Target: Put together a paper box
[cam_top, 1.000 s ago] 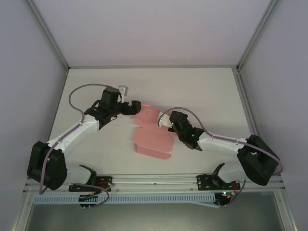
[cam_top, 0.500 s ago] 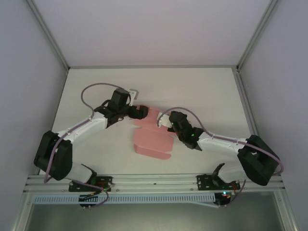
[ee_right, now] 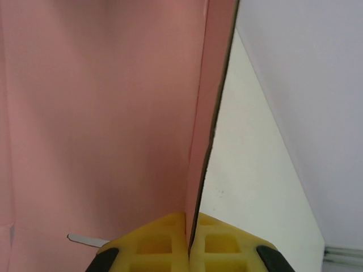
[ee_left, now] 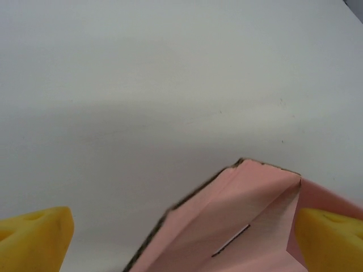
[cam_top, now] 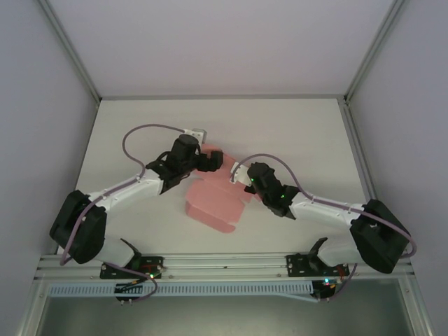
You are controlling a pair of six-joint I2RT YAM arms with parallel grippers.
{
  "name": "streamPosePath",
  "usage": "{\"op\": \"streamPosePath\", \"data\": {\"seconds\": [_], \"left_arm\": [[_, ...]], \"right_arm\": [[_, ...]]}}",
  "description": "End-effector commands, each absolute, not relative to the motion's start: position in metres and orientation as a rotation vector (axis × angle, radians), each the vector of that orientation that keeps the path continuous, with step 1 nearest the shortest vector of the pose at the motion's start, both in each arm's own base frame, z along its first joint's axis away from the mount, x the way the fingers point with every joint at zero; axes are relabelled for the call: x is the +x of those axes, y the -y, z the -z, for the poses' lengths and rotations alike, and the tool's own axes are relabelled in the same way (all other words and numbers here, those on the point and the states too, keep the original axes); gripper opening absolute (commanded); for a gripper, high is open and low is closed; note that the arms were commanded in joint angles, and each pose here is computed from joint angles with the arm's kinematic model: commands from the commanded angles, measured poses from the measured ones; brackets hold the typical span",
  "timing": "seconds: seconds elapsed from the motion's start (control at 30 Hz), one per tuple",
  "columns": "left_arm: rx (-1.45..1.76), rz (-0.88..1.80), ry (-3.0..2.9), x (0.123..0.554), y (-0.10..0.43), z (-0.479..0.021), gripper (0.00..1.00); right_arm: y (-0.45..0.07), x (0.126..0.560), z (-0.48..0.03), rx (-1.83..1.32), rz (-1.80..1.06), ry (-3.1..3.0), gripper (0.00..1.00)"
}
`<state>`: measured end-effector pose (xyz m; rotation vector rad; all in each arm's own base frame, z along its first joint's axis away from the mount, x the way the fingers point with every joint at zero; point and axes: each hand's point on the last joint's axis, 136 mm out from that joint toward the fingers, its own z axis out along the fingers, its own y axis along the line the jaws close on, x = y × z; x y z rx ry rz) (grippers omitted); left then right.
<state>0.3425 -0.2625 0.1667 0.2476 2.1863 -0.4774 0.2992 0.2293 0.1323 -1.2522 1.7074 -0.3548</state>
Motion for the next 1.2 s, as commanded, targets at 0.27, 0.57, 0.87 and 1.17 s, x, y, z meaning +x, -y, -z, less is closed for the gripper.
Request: {"op": "streamPosePath", "data": {"seconds": [0.27,0.57,0.87,1.17], "left_arm": [[0.102,0.427,-2.151,0.335,0.250,-0.177,1.00],[0.136,0.404,-2.137,0.302,0.194,-0.193,1.00],[-0.056,0.304,-2.234,0.291,0.129,-0.166,1.00],[-0.149,0.320,-2.305,0.290,0.118,-0.124,1.00]], "right_arm": [[-0.254,0.291,-0.173,-1.181,0.211,-1.603,0.00],[-0.240,0.290,-0.167,-1.167,0.233,-1.645,0.00],[-0.235,0.294,-0.167,-1.146,0.227,-1.667,0.00],[-0.229,0.299,-0.165,-1.108,0.179,-1.705,0.00]]}}
